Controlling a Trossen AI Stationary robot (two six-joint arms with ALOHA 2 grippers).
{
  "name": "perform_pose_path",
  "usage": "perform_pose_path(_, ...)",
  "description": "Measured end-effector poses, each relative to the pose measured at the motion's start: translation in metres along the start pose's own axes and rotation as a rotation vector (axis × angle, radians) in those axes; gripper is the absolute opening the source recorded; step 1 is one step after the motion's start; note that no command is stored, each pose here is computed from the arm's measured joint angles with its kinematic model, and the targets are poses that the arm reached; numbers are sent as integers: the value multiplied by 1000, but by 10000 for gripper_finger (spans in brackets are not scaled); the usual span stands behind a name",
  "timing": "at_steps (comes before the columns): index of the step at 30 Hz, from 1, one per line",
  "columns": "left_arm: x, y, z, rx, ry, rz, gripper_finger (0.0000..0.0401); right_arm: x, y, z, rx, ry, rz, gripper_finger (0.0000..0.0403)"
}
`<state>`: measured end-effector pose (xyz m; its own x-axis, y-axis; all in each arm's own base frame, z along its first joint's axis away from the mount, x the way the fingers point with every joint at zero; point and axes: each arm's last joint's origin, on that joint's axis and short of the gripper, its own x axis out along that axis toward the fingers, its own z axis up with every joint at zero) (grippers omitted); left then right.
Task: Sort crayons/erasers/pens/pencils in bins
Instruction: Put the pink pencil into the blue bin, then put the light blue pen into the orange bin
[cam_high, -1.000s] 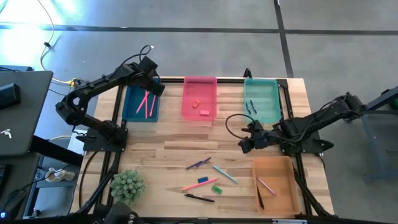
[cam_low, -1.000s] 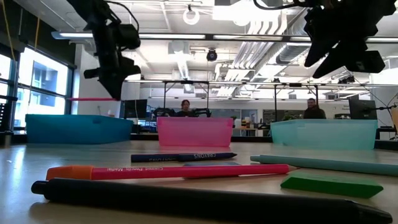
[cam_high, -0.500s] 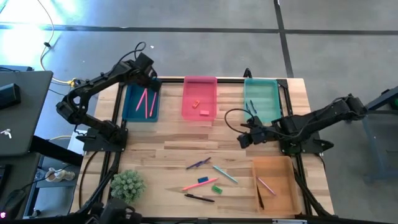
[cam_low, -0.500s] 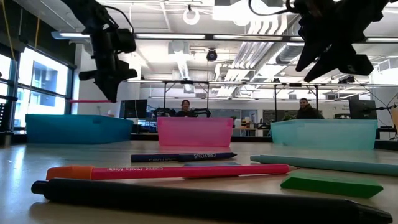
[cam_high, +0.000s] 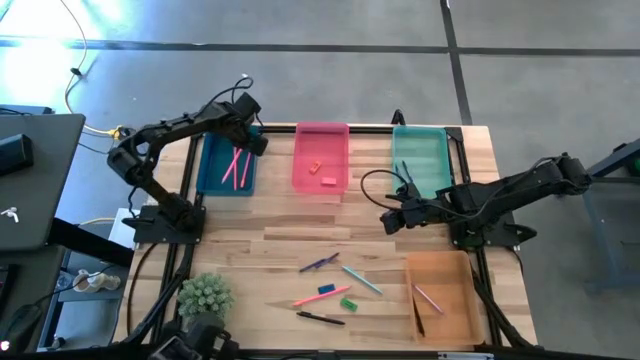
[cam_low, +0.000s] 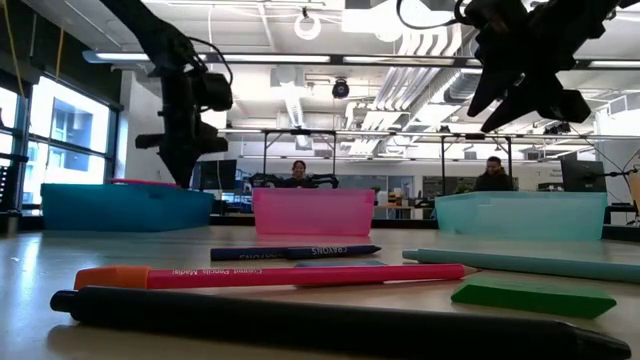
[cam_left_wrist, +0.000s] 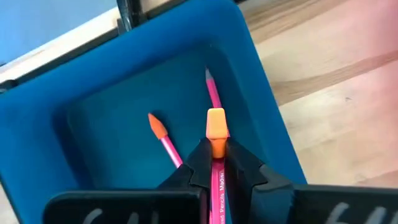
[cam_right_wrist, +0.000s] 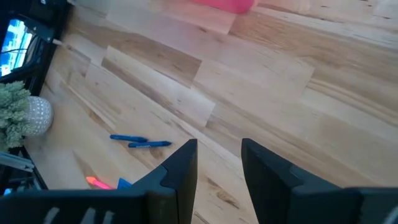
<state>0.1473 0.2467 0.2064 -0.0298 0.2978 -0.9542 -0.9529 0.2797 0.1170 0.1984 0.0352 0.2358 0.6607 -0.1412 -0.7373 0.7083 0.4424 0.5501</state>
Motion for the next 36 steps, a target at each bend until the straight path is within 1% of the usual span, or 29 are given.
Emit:
perform_pose_path(7, 11, -4, 9, -2, -47, -5, 7, 0, 1, 0, 3, 0, 9, 118)
perform_pose_path(14, 18, -5, 9, 4, -19, 3, 9, 0, 3, 1, 7, -8, 32, 118)
perform_pose_path(17, 19, -5, 9, 4, -19, 3, 17, 0, 6, 2, -13, -20, 59, 118)
perform_pose_path(21, 19, -6, 9, 25, -14, -14, 45, -1, 10, 3, -40, -45, 94, 118)
perform_pose_path(30, 18, -6, 9, 32, -12, -22, 134, -4, 24, 11, -100, -190, 210, 118)
perform_pose_path(33, 13, -7, 12, 57, -10, -56, 153, -5, 29, 13, -135, -220, 253, 118)
perform_pose_path(36, 4, -8, 17, 81, -8, -97, 163, -7, 33, 15, -173, -245, 285, 118)
